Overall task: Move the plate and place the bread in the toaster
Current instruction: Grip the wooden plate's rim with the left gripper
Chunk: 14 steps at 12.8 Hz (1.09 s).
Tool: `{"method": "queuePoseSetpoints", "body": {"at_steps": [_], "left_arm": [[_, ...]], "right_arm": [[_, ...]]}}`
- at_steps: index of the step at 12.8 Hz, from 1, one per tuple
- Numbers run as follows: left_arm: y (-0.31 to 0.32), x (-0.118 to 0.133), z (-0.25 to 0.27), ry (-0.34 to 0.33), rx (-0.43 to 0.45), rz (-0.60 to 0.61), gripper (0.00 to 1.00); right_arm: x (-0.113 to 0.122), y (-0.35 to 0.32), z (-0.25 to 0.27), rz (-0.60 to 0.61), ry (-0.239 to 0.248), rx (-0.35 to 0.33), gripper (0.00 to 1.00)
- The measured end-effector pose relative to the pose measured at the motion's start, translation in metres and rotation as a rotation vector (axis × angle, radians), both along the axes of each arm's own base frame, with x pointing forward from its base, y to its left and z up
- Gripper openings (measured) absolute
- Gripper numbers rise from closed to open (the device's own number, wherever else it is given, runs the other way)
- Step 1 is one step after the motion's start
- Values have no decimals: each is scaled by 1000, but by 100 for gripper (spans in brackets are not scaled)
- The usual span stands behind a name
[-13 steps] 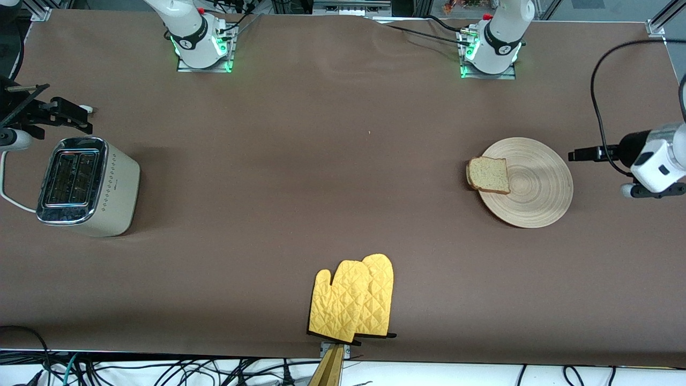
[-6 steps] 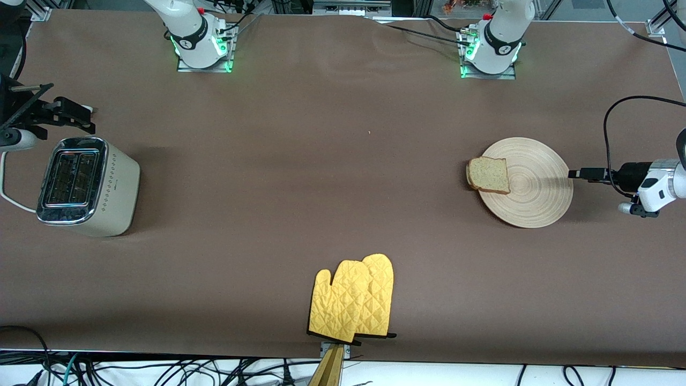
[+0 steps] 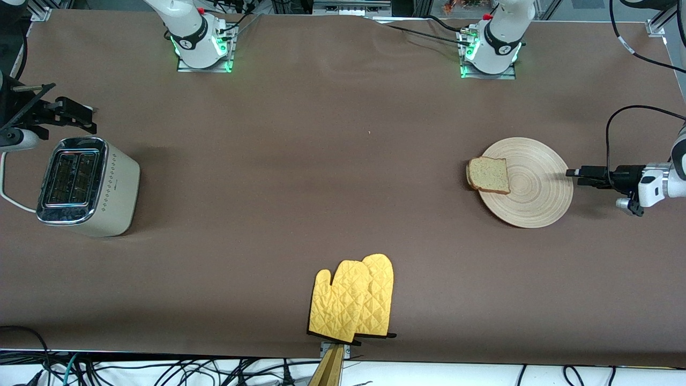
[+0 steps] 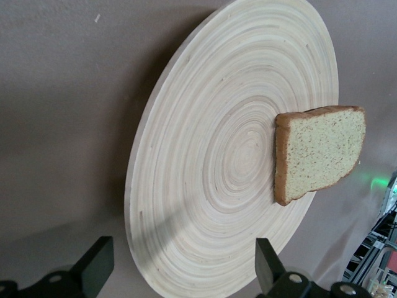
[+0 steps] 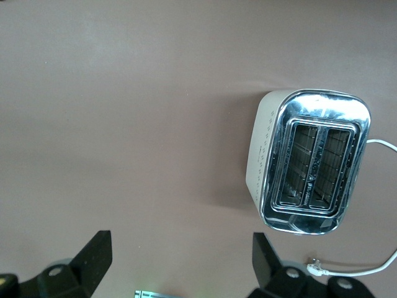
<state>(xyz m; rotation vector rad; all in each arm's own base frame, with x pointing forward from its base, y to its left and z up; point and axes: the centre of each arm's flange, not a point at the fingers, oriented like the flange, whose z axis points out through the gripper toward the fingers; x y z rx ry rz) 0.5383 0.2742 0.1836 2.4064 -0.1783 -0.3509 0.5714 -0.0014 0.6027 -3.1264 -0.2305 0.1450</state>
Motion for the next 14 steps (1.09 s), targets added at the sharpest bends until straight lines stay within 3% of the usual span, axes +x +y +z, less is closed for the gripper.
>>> {"method": "queuePoseSetpoints", "body": {"at_steps": [5, 7, 10, 11, 14], "left_arm": [[-1, 2, -26, -49, -34, 5, 100], [-2, 2, -30, -47, -43, 12, 93], [1, -3, -42, -39, -67, 43, 56], [2, -6, -48, -31, -76, 51, 49], [2, -9, -57, -19, -91, 61, 47]], "right_arm": [[0, 0, 0, 1, 0, 0, 100], [0, 0, 0, 1, 0, 0, 100], [0, 0, 0, 1, 1, 0, 100], [0, 0, 0, 1, 1, 0, 100], [0, 1, 0, 1, 1, 0, 100]]}}
